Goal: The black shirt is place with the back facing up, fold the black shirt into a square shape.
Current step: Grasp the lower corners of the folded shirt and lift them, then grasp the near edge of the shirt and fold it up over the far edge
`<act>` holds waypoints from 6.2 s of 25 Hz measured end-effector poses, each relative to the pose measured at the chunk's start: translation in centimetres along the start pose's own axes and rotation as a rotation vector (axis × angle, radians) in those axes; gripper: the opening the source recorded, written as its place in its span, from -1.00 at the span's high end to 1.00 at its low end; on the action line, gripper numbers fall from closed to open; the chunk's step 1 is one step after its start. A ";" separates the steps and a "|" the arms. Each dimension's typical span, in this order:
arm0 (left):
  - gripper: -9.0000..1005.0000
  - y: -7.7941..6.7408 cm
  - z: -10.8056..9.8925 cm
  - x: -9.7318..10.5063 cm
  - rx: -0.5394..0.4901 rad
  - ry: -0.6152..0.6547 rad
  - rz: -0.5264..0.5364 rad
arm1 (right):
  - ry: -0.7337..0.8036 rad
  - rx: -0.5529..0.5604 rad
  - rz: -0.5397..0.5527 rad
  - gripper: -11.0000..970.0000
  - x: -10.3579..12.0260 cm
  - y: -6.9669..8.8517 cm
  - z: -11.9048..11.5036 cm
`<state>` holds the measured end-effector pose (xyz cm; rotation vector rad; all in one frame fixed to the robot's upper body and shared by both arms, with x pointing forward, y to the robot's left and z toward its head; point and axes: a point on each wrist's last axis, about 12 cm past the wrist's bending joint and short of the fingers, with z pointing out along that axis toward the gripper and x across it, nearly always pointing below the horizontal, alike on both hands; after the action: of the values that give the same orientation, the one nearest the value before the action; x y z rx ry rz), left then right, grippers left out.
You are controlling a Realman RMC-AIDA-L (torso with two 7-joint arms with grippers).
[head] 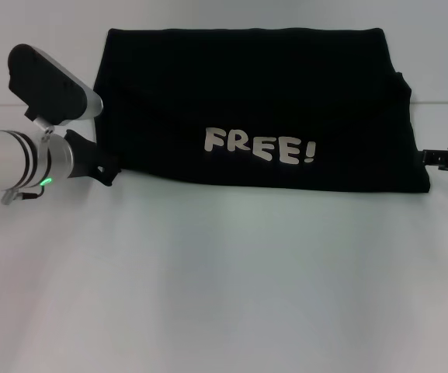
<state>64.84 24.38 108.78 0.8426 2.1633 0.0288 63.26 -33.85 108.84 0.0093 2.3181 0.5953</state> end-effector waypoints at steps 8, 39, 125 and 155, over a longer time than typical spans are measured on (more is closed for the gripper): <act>0.98 -0.2 0.0 -0.4 0.004 -0.006 0.011 | 0.039 -0.006 -0.009 -0.30 0.5 0.3 0.3; 0.98 -0.2 0.1 -0.2 0.005 0.000 0.011 | 0.054 0.019 -0.023 0.57 2.0 0.9 1.6; 0.98 -4.2 -12.8 12.0 0.918 0.017 -0.510 | -0.004 -0.320 -0.083 0.96 18.4 -7.0 -20.1; 0.98 3.0 -1.2 -1.2 0.204 -0.107 -0.471 | -0.115 0.016 -0.296 0.94 -1.1 -0.8 -0.6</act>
<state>66.27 26.30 111.27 0.4134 2.2348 -0.4691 63.82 -35.04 109.62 -0.2799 2.1587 0.4146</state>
